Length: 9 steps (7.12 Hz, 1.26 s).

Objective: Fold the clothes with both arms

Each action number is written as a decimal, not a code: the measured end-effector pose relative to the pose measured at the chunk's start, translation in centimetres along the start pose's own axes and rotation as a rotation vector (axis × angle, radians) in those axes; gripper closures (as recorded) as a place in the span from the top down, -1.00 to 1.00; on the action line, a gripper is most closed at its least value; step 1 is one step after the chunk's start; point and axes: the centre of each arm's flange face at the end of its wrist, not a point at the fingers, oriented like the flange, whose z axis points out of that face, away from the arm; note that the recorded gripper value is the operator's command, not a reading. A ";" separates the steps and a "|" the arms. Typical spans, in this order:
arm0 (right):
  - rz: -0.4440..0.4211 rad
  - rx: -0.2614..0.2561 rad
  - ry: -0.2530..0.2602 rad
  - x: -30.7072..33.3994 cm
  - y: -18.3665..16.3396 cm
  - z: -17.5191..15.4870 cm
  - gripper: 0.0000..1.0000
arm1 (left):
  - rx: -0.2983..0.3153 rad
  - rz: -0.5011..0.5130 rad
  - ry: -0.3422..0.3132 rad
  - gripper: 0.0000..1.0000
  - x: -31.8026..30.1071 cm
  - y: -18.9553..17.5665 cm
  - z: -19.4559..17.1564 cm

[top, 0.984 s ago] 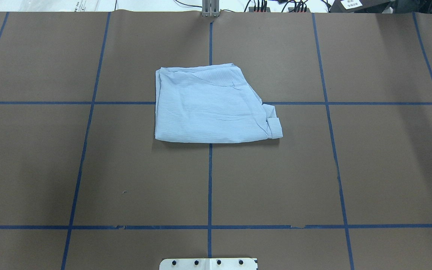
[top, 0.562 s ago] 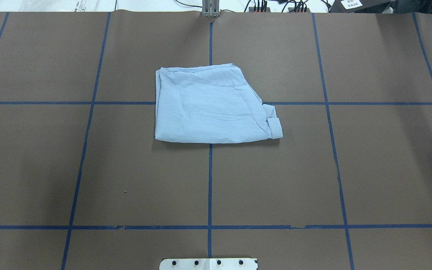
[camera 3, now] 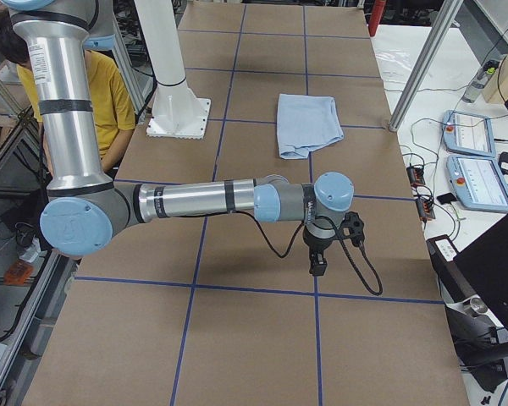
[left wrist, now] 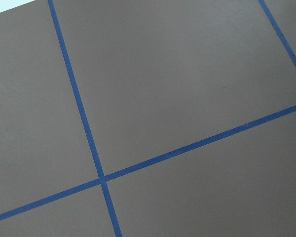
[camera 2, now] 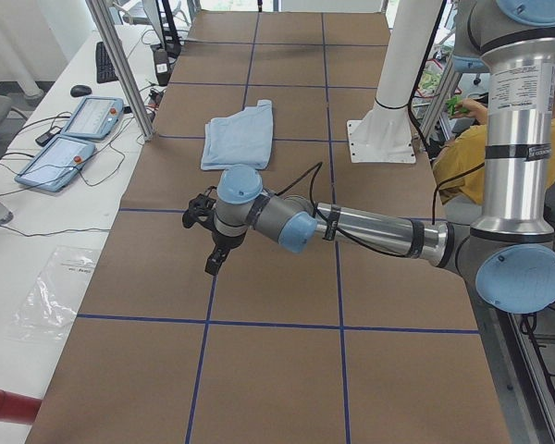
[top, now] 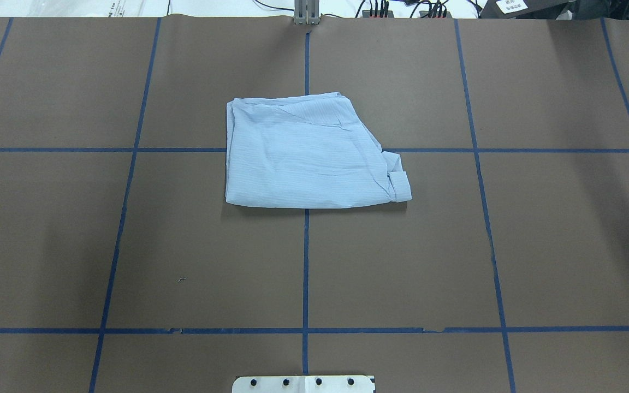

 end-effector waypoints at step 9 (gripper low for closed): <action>-0.005 0.004 -0.052 -0.7 0.0 -0.1 1.00 | 0.006 0.006 0.011 1.00 0.3 -0.1 -0.2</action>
